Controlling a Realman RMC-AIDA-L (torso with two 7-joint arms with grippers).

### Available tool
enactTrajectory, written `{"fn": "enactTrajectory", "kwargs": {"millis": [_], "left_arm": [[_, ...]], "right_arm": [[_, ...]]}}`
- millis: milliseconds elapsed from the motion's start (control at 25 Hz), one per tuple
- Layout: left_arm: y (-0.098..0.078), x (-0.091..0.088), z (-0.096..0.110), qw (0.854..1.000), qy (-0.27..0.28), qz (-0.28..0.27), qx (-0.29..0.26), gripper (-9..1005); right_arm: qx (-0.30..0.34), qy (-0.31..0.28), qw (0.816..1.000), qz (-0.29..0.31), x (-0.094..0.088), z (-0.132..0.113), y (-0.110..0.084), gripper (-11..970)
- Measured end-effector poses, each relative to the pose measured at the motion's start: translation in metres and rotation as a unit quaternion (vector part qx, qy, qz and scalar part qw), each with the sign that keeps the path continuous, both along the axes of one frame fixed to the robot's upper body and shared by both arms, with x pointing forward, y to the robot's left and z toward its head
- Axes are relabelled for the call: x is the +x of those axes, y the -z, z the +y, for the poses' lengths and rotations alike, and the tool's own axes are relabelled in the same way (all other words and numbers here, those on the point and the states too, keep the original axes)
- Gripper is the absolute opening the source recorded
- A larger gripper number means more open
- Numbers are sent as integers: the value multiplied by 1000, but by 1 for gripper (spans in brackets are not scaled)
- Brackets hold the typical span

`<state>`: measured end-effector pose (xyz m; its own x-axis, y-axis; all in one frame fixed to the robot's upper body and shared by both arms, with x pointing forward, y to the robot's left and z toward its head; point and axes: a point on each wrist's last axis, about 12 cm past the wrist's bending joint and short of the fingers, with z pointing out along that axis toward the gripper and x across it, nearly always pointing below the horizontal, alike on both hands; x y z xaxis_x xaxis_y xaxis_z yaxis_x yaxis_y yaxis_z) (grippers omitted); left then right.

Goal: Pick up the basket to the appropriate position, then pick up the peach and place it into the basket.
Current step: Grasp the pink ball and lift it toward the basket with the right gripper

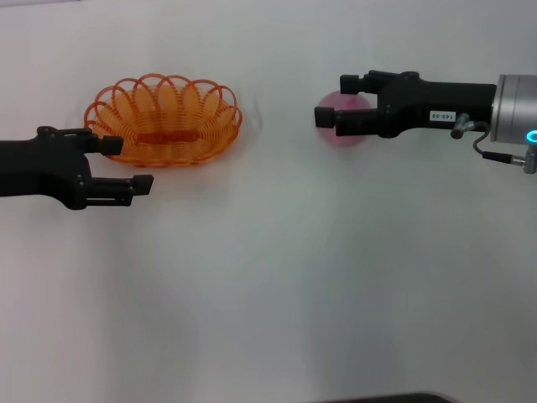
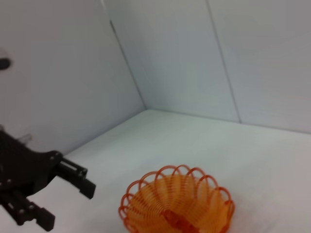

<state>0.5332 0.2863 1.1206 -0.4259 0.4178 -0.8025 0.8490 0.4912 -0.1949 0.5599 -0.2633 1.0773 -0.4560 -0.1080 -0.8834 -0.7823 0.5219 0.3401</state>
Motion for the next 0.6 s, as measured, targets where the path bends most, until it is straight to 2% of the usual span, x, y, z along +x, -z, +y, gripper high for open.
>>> {"fn": "enactTrajectory", "kwargs": {"millis": [120,280,600], "left_arm": [[10,-5,3,1000,-13,1,-24,803],[25,-13,4,996,-26,-10,-81,803],[44,-19,-7,987,-33,-51,-148,803]], "right_arm": [[7,13,1000,-1,0,-4,0,946],[13,25,1000,3,-2,-7,2,946],[1,4,1000,-15,-2,-1,1,946]]}}
